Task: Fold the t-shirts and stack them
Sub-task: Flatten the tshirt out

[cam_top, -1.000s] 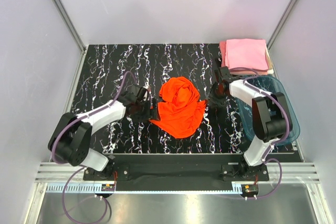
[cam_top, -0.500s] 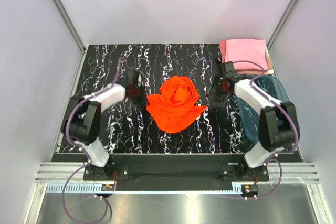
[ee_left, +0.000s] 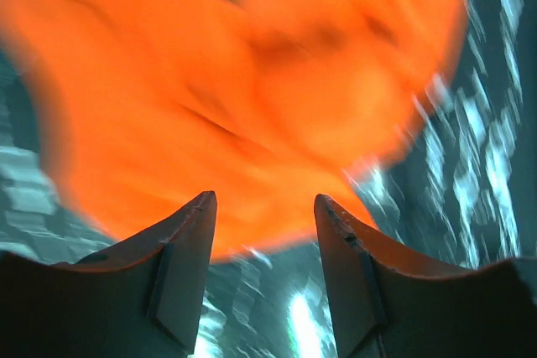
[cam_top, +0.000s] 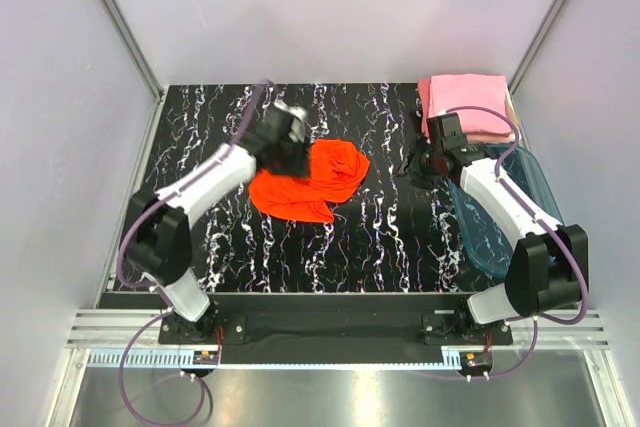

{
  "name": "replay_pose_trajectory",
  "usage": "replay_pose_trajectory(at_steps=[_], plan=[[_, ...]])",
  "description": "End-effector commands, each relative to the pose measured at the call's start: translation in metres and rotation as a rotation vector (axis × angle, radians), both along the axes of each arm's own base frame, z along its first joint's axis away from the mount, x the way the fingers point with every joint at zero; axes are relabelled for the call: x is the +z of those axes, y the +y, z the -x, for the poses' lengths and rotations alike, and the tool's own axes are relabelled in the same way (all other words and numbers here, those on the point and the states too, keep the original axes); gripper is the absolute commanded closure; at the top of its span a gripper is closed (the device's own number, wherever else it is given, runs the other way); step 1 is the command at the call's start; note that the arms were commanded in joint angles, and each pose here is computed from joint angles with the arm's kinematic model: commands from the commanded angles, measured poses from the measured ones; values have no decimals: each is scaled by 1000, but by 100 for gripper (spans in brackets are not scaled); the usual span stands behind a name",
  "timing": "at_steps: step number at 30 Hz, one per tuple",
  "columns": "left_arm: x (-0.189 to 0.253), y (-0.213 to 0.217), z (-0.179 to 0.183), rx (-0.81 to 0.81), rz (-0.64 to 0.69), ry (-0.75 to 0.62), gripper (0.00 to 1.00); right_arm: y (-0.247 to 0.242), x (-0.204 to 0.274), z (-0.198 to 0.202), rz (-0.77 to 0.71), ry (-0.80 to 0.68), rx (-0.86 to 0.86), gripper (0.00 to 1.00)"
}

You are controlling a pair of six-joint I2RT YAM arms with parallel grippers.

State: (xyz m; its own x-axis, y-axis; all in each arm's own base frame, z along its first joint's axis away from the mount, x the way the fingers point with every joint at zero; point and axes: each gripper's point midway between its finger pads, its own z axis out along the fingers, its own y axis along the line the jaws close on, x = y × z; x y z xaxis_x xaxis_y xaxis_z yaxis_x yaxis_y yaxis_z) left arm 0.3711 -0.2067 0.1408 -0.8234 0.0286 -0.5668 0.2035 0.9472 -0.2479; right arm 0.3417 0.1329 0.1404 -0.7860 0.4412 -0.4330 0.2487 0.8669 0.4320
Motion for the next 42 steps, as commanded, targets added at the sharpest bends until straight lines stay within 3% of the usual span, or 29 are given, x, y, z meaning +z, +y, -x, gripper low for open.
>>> replay_pose_trajectory(at_steps=[1,4,8,12,15,25,37,42], plan=[[-16,-54,70,-142,19,73,46,7,18,3,-24,-44,57,47],[-31,-76,95,-89,51,120,45,9,21,3,-29,-56,70,47],[-47,-77,99,46,34,119,49,10,23,5,-36,-60,85,46],[-58,-85,99,144,100,150,51,7,20,9,-25,-61,90,46],[-67,-98,99,171,154,186,52,6,18,10,-16,-63,91,46],[-101,-100,88,226,92,198,51,5,17,13,-10,-70,100,46],[-97,-106,75,245,93,181,50,2,12,13,8,-68,104,45],[-101,-104,74,241,79,198,55,3,12,10,9,-66,109,45]])
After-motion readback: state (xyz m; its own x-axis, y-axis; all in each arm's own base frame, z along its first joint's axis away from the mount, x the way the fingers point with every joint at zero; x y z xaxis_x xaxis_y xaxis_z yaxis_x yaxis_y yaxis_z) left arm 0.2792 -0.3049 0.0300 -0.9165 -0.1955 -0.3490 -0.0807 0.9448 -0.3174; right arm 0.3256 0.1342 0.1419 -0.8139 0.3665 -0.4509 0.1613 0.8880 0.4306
